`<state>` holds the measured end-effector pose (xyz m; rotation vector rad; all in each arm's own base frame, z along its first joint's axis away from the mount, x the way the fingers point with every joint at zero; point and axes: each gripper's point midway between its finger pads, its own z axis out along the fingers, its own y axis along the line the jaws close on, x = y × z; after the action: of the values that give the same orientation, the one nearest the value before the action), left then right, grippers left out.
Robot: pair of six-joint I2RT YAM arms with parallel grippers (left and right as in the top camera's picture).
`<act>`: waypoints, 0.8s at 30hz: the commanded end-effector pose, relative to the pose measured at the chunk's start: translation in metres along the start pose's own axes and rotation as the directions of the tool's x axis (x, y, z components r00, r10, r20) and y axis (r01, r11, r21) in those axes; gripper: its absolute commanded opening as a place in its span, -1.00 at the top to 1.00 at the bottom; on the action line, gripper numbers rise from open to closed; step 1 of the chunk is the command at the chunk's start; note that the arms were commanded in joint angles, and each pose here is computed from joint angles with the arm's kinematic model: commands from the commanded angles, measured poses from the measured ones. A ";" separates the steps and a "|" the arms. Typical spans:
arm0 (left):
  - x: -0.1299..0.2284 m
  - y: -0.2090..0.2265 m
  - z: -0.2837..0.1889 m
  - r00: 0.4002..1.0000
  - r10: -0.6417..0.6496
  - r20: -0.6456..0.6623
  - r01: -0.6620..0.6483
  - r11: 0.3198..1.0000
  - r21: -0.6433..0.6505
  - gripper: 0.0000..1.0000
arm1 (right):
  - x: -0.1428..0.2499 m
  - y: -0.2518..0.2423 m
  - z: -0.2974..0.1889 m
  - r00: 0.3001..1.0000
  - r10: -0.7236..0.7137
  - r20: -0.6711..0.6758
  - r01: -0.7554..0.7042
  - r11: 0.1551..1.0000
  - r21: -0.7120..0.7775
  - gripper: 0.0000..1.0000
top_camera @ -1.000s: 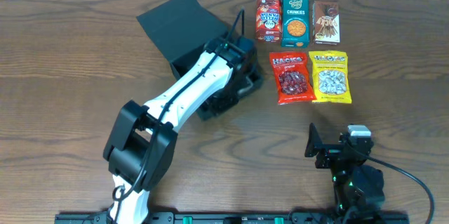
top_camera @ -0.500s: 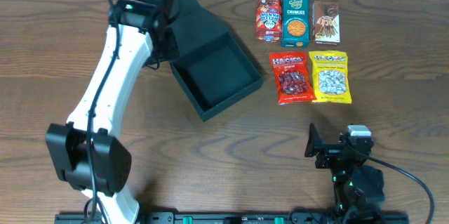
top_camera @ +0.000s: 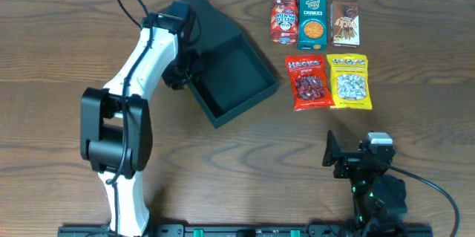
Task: Pack container
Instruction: 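Grip the box wall with the left gripper and rotate box upright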
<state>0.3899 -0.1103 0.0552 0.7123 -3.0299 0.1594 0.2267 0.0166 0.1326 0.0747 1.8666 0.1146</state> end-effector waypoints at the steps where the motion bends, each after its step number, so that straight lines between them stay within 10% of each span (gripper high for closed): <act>1: -0.004 0.004 0.010 1.000 0.010 0.005 -0.010 0.999 -0.033 0.40 | 0.001 -0.001 0.001 1.000 -0.008 0.000 0.008 1.000 0.004 -0.99; 9: -0.021 0.019 0.012 0.990 0.119 0.074 -0.108 0.985 -0.132 0.87 | 0.001 -0.001 0.001 1.000 -0.008 0.000 0.008 1.000 0.005 -0.99; 24: -0.070 0.014 0.002 0.785 0.594 0.179 -0.533 0.793 -0.294 0.88 | 0.001 -0.002 0.001 1.000 -0.008 0.000 0.008 1.000 0.005 -0.99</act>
<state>0.4427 -0.0762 0.0534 0.0375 -3.3563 -0.1885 0.2267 0.0166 0.1326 0.0746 1.8670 0.1146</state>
